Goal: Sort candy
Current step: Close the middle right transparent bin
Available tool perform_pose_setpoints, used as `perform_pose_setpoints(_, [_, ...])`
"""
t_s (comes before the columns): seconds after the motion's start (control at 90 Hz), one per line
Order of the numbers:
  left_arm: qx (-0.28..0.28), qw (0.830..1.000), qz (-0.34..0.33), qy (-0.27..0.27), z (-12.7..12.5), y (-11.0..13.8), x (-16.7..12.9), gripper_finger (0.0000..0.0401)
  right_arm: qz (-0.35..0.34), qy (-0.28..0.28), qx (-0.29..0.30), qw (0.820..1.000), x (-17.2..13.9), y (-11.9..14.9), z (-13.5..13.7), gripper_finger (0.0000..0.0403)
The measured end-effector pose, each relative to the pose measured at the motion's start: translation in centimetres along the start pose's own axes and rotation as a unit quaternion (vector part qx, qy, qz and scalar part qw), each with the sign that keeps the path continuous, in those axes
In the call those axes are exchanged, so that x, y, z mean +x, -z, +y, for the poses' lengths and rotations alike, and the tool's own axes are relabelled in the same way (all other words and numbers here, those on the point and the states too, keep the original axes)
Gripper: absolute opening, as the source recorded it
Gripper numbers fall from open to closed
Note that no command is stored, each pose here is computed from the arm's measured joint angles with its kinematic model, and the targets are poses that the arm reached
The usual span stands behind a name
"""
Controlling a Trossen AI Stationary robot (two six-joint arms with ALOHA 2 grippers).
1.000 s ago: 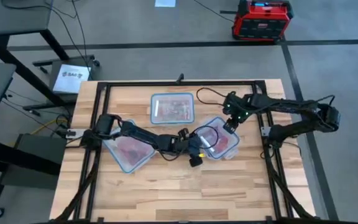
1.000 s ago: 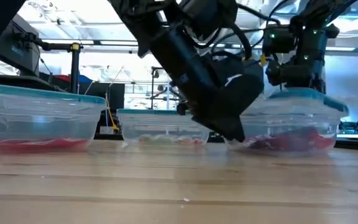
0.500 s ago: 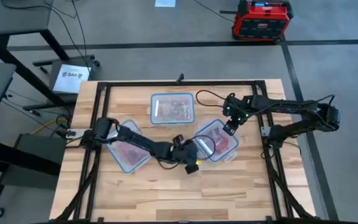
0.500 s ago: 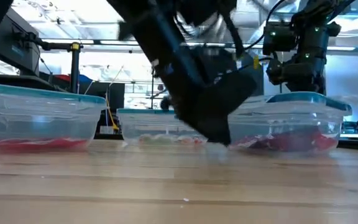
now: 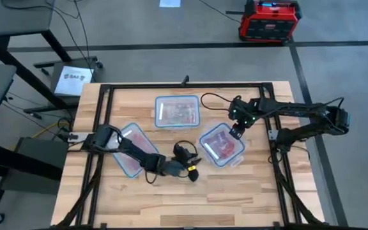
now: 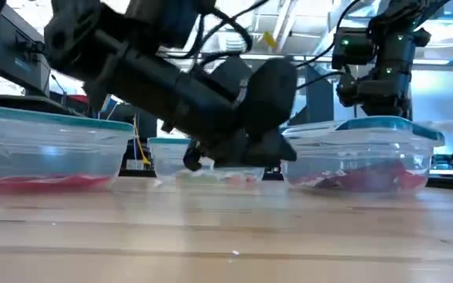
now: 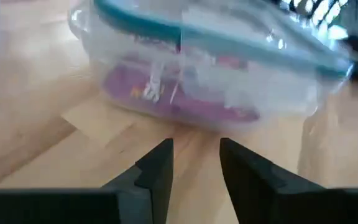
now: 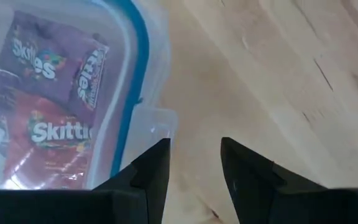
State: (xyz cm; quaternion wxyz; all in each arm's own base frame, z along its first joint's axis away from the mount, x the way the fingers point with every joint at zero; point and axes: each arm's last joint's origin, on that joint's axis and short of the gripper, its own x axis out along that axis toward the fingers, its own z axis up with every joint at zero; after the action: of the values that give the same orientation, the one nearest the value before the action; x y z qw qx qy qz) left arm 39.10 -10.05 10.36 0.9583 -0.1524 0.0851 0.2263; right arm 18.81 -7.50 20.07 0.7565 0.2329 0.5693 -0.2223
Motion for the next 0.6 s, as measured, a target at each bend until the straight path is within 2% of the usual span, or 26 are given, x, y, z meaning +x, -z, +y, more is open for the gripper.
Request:
perform_pose_setpoints(0.078, [0.033, 0.999, 0.011, 0.02, 0.5, -0.3, 0.7, 0.0118, -0.005, -0.001, -0.001, 1.0, 0.0, -0.1, 0.0, 0.0132])
perform_pose_setpoints(0.156, [0.039, 0.998, 0.025, 0.053, 0.5, -0.7, 1.3, 0.0118, -0.006, -0.001, -0.001, 1.0, 0.0, -0.1, 0.0, 0.0132])
perform_pose_setpoints(0.489, [0.076, 0.996, 0.024, 0.044, 0.0, 1.0, 4.4, 0.0118, -0.013, -0.005, 0.007, 1.0, 0.0, -0.2, 0.3, 0.0132])
perform_pose_setpoints(0.6, [0.08, 0.996, 0.013, 0.038, 0.1, 0.4, 4.9, 0.0118, -0.008, -0.001, 0.023, 1.0, 0.0, 0.0, 0.4, 0.0132])
